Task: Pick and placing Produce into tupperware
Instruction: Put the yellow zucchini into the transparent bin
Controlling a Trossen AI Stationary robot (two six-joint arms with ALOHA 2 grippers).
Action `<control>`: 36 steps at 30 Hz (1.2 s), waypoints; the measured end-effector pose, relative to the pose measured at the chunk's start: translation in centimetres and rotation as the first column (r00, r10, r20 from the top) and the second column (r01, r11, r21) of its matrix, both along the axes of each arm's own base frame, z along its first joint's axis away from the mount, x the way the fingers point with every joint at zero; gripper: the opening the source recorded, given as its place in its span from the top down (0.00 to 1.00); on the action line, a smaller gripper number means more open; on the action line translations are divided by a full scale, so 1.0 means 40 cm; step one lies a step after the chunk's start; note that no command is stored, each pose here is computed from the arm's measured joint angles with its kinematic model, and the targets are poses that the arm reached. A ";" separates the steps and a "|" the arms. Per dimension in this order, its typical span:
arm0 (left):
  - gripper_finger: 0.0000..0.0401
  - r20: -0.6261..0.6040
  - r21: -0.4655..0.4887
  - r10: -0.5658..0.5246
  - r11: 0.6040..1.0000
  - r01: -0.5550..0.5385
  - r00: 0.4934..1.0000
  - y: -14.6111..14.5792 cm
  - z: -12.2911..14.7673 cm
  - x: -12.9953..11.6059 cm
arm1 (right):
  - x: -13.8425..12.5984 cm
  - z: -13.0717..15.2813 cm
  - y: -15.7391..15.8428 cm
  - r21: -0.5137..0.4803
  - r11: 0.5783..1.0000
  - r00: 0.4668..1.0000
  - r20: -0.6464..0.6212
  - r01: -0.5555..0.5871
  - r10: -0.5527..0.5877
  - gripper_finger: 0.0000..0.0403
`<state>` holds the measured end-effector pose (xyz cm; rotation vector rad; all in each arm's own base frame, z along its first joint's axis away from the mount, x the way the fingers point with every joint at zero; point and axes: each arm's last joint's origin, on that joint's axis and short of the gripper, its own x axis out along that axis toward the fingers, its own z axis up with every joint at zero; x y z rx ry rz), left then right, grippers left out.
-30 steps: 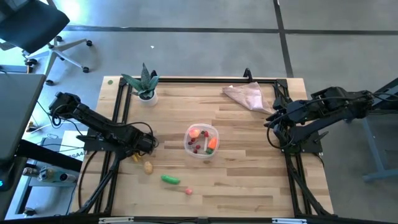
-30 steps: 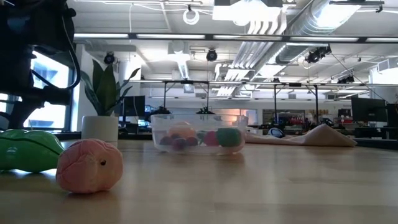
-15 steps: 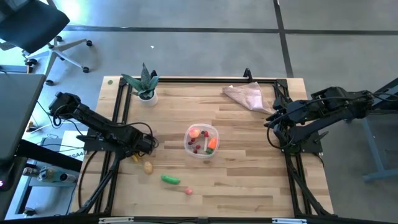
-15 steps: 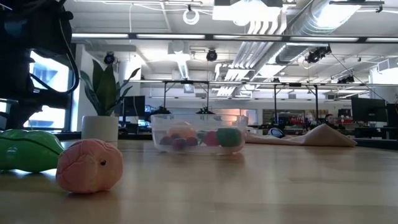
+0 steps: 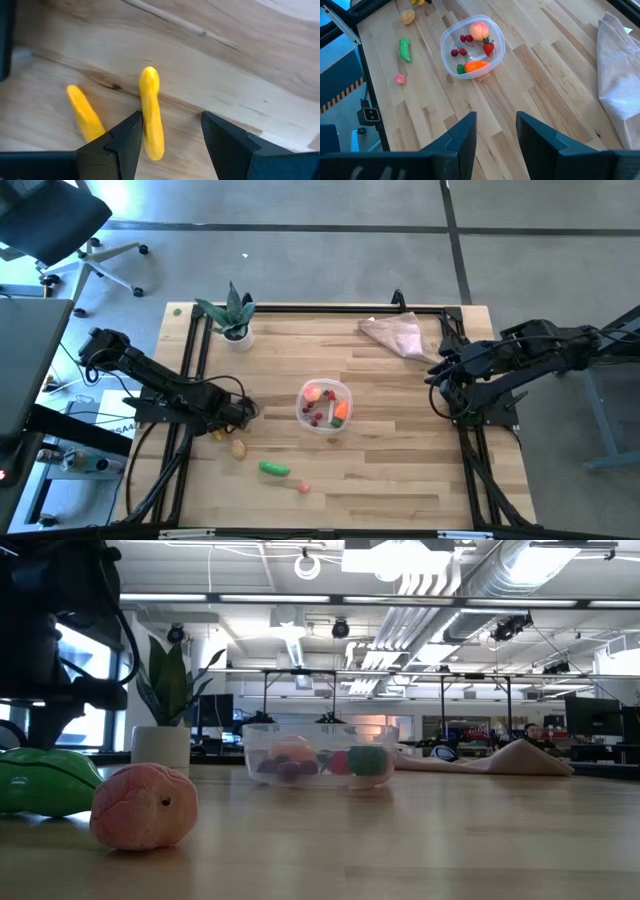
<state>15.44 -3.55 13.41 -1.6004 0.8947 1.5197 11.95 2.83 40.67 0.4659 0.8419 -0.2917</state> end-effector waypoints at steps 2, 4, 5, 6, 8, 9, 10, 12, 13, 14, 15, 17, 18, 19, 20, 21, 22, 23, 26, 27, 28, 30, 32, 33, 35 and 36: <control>0.52 0.013 0.003 -0.022 1.000 0.022 1.000 0.000 0.000 0.003 | 0.000 0.000 0.000 0.000 1.000 1.000 0.000 0.000 0.000 0.68; 0.52 0.021 0.006 -0.038 0.999 0.038 0.999 -0.001 0.000 0.005 | 0.000 0.000 0.000 0.000 1.000 1.000 0.000 -0.001 0.001 0.68; 0.52 0.026 0.007 -0.052 0.999 0.051 0.998 -0.001 0.000 0.006 | 0.000 0.000 0.000 0.000 1.000 1.000 0.000 0.000 0.000 0.68; 0.52 0.032 0.008 -0.065 0.998 0.064 0.997 -0.001 0.001 0.007 | 0.000 0.000 0.000 0.000 1.000 1.000 0.000 0.000 0.000 0.68; 0.52 0.041 0.009 -0.080 0.997 0.080 0.996 -0.001 0.001 0.010 | 0.000 0.000 0.000 0.000 1.000 1.000 0.000 0.000 0.000 0.68; 0.52 0.047 0.010 -0.089 0.996 0.089 0.995 -0.002 0.001 0.011 | 0.000 0.000 0.000 0.000 1.000 1.000 0.000 0.000 0.000 0.68; 0.52 0.051 0.010 -0.102 0.995 0.101 0.993 -0.002 0.001 0.012 | 0.000 0.000 0.000 0.000 1.000 1.000 0.000 0.000 0.000 0.68; 0.52 0.059 0.009 -0.128 0.992 0.127 0.990 -0.003 0.002 0.014 | 0.000 0.000 0.000 0.000 1.000 1.000 0.000 0.000 0.000 0.68; 0.52 0.063 0.009 -0.140 0.990 0.140 0.988 -0.003 0.003 0.016 | 0.000 0.000 0.000 0.000 1.000 1.000 0.000 0.000 0.000 0.68; 0.52 0.073 0.009 -0.152 0.988 0.152 0.986 -0.004 0.004 0.019 | 0.000 0.000 0.000 0.000 1.000 1.000 0.000 0.000 0.000 0.68; 0.52 0.094 0.011 -0.166 0.986 0.166 0.982 -0.005 0.008 0.026 | 0.000 0.000 0.000 0.000 1.000 1.000 0.000 0.000 0.000 0.68; 0.52 0.112 0.017 -0.205 0.979 0.204 0.972 -0.007 0.016 0.034 | 0.000 0.000 0.000 0.000 1.000 1.000 0.000 0.000 0.000 0.68; 0.52 0.105 0.019 -0.224 0.975 0.223 0.969 -0.006 0.018 0.033 | 0.000 0.000 0.000 0.000 1.000 1.000 0.000 0.000 0.000 0.68; 0.52 0.102 0.021 -0.238 0.971 0.238 0.966 -0.005 0.020 0.035 | 0.000 0.000 0.000 0.000 1.000 1.000 0.000 0.000 0.000 0.68; 0.52 0.109 0.020 -0.249 0.968 0.249 0.962 -0.003 0.024 0.038 | 0.000 0.000 0.000 0.000 1.000 1.000 0.000 0.000 0.000 0.68; 0.52 0.116 0.015 -0.257 0.966 0.257 0.960 0.000 0.026 0.042 | 0.000 0.000 0.000 0.000 1.000 1.000 0.000 0.000 0.000 0.68; 0.53 0.117 0.016 -0.263 0.965 0.263 0.958 0.004 0.027 0.043 | 0.000 0.000 0.000 0.000 1.000 1.000 0.000 0.000 0.000 0.68; 0.55 0.122 0.019 -0.266 0.964 0.266 0.956 0.009 0.028 0.046 | 0.000 0.000 0.000 0.000 1.000 1.000 0.000 0.000 0.000 0.68; 0.61 0.168 0.042 -0.299 0.954 0.296 0.939 0.028 0.041 0.067 | 0.000 0.000 0.000 0.000 1.000 1.000 0.000 0.000 0.000 0.68; 0.63 0.174 0.051 -0.313 0.950 0.309 0.934 0.036 0.046 0.072 | 0.000 0.000 0.000 0.000 1.000 1.000 0.000 0.000 0.000 0.68; 0.66 0.178 0.061 -0.330 0.944 0.324 0.927 0.044 0.052 0.077 | 0.000 0.000 0.000 0.000 1.000 1.000 0.000 0.000 0.000 0.68; 0.71 0.192 0.084 -0.366 0.930 0.357 0.911 0.058 0.066 0.089 | 0.000 0.000 0.000 0.000 1.000 1.000 0.000 0.000 0.000 0.68; 0.75 0.200 0.104 -0.392 0.920 0.378 0.898 0.074 0.079 0.098 | 0.000 0.000 0.000 0.000 1.000 1.000 0.000 0.000 0.000 0.68; 0.77 0.204 0.113 -0.406 0.914 0.390 0.891 0.081 0.084 0.102 | 0.000 0.000 0.000 0.000 1.000 1.000 0.000 0.000 0.000 0.68; 0.79 0.218 0.113 -0.441 0.898 0.426 0.871 0.093 0.095 0.109 | 0.000 0.000 0.000 0.000 1.000 1.000 0.000 0.000 0.000 0.68; 0.80 0.223 0.106 -0.458 0.889 0.445 0.861 0.097 0.100 0.111 | 0.000 0.000 0.000 0.000 1.000 1.000 0.000 0.000 0.000 0.68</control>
